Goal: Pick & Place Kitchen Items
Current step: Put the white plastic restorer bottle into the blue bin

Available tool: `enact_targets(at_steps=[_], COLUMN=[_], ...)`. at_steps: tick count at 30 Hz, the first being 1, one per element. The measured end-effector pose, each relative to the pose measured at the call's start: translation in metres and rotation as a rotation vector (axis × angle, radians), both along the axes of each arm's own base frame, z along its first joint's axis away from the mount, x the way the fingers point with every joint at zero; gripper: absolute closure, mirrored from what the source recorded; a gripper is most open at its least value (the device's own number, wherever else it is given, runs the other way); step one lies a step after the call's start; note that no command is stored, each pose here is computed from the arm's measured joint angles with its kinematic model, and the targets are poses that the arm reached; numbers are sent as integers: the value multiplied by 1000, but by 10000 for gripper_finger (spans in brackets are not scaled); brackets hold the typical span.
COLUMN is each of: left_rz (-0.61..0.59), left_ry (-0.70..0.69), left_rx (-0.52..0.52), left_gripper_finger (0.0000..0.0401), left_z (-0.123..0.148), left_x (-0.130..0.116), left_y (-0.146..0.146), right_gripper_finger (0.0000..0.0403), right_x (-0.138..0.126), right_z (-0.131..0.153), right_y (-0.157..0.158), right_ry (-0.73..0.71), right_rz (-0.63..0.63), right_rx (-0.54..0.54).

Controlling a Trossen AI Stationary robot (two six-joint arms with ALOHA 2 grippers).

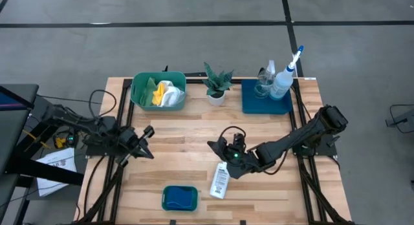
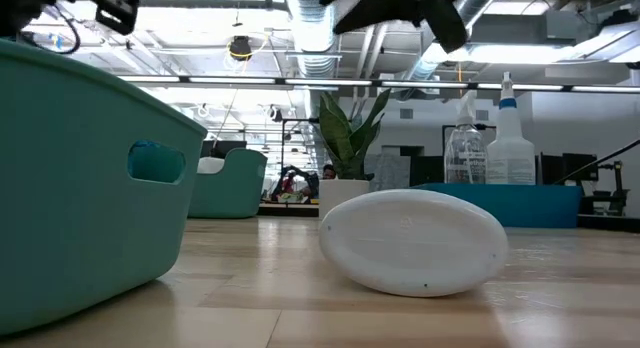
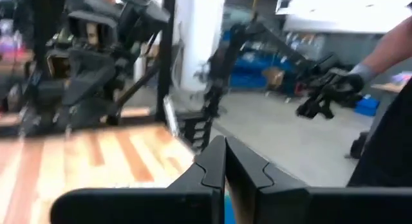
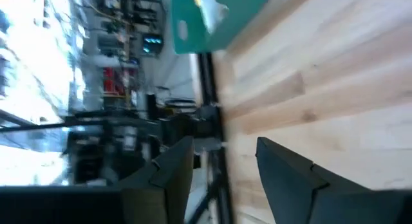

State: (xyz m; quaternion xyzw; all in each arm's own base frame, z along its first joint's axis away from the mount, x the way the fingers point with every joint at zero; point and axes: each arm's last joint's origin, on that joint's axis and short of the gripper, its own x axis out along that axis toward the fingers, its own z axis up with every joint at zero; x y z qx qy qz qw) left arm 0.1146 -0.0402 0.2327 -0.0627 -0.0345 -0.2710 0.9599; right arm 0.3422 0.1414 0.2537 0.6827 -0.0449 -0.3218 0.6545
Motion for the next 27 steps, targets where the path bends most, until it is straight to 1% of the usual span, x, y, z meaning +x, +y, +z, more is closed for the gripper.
enact_targets(at_steps=[3,8,12,15,19,22,27], left_rz=[2,10,14,30,47,62,133], left_ry=[-22,-75,-104,-138,-112,-117,-127], left_rx=[-4,-22,-27,-34,-23,-17,5], left_gripper_finger=[398,398,398,398,398,398,398], left_z=[-14,-29,-38,-42,-47,-46,-46], left_x=[-5,-15,-21,-24,-24,-24,-22], left_y=[2,7,10,13,15,17,24], right_gripper_finger=[246,256,263,267,270,271,271], right_x=[1,5,5,5,5,5,5], right_z=[7,18,24,28,29,29,29], right_y=[-1,0,0,0,1,1,1], right_ry=[-13,-29,-14,8,14,10,10], right_rz=[-13,-13,-14,-13,-10,-9,-5], right_rx=[-28,-45,-74,-84,-91,-89,-87])
